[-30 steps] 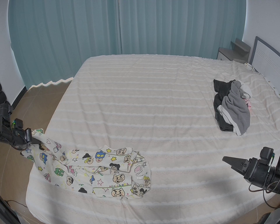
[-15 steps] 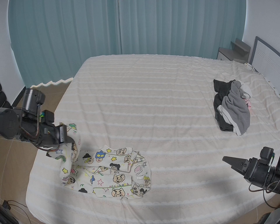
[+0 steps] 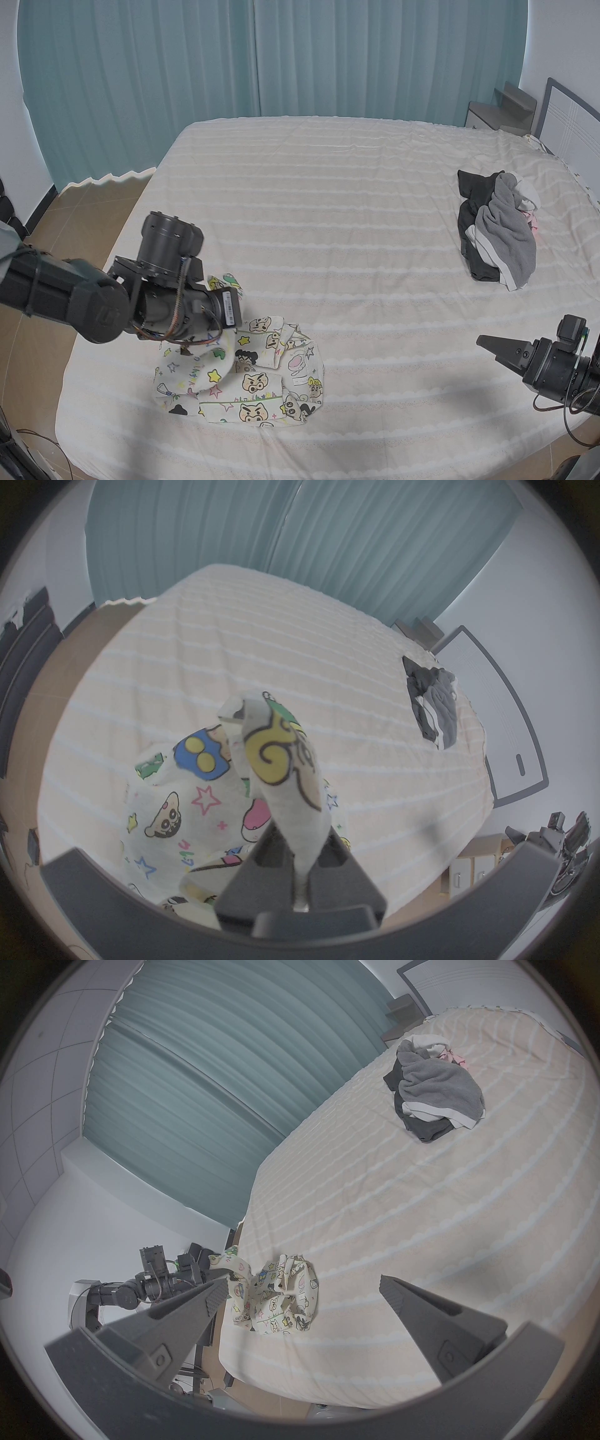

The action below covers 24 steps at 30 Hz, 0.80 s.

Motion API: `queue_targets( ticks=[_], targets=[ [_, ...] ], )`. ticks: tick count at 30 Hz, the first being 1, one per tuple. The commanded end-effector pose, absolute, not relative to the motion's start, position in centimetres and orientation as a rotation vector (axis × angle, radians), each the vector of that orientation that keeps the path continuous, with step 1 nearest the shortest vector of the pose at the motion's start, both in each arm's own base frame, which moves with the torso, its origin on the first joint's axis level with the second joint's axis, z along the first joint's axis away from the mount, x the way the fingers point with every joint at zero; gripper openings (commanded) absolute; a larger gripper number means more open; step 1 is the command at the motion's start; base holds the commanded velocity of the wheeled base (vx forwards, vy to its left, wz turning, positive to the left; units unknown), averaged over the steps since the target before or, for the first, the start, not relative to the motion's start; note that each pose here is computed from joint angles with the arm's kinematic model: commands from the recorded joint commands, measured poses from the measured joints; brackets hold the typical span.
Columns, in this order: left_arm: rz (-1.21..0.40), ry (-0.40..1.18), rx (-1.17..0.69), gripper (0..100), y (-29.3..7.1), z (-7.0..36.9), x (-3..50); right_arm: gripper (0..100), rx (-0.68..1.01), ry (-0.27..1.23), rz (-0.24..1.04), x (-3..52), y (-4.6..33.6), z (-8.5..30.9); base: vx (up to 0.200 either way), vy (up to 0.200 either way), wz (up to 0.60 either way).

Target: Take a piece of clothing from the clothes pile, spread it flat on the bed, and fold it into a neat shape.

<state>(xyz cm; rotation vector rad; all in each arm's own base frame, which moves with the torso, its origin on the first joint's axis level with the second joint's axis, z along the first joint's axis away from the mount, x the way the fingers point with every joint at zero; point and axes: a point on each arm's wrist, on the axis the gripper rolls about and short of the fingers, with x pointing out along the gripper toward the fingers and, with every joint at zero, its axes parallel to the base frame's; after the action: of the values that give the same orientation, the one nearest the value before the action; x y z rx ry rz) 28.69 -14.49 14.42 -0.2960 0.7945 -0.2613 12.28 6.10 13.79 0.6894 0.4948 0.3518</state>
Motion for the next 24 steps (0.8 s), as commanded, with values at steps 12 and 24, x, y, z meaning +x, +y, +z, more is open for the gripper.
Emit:
queue_targets(
  ticks=[12, 24],
  targets=[
    [-0.271, 0.890, -0.308, 0, -19.3, 9.7, 30.2, 100, 0.688, 0.497, 0.352, 12.3, 6.1, 13.8, 0.000, 0.000, 0.00],
    [-0.266, 0.861, -0.351, 100, -19.9, 10.3, 29.9, 100, 0.688, 0.497, 0.352, 12.3, 6.1, 13.8, 0.000, 0.000, 0.00]
  ],
)
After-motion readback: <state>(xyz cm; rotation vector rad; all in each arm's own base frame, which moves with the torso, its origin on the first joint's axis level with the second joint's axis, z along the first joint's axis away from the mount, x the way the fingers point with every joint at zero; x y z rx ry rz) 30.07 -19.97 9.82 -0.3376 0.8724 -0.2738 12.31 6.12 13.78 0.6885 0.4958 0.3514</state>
